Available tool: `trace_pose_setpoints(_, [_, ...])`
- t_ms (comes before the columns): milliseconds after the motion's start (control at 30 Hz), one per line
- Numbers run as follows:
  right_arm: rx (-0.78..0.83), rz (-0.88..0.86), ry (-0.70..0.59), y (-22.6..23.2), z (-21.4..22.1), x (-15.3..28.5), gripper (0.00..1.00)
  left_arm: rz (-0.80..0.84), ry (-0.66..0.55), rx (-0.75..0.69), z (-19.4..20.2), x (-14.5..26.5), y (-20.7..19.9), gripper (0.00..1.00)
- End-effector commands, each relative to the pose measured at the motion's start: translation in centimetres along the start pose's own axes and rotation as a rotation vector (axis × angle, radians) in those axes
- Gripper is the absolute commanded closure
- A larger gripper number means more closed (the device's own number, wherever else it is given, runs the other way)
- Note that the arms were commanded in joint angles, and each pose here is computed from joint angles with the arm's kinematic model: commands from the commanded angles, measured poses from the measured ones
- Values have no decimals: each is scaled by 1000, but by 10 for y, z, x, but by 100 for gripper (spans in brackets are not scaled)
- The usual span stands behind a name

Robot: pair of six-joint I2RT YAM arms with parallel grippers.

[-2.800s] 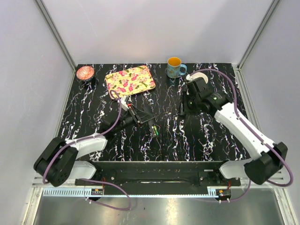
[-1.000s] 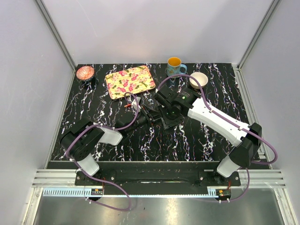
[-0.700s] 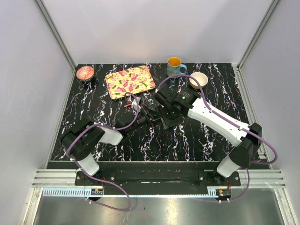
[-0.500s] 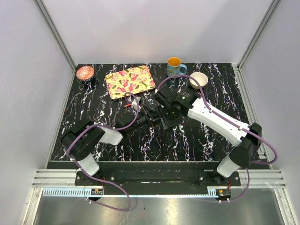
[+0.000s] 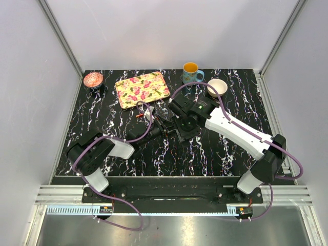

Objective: Load the batteries into the remote control
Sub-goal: Load the battery cover into the remote control.

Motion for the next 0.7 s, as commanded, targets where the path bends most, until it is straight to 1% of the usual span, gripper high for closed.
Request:
trace_pose_setpoints(0, [30,-21,-9,5,-2,-2,96,180,19,-25,5,2,-30,100])
trace_pose_setpoints(33, [31,-28,-16,5,-3,-1,93,183,17,-25,4,2,-30,100])
trace_pose_setpoints(100, [27,-34,-21,5,-3,1,91,179,16,-23,4,3,-29,100])
trace_pose_setpoints(200, [28,-35,-28,4,-3,2,84,183,16,-23,5,3,-30,100])
trace_pose_setpoints(233, [26,-36,-27,5,-2,3,80,183,13,-23,4,3,-29,100])
trace_pose_setpoints(467, [18,-30,-41,3,-2,6,65,177,11,-22,4,3,-28,100])
trace_pose_setpoints(667, [17,-22,-53,3,-4,7,61,176,13,-20,4,3,-28,100])
Point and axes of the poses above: each gripper's point midway between its finger pads, its own x axis back along the fingers, its own y axis along the line the jaws close on, z = x × y, the point moved 10 cm from there along x, back along the fingers, and after that the axes turned 4 degrees about -x, right-handed, at the moved point
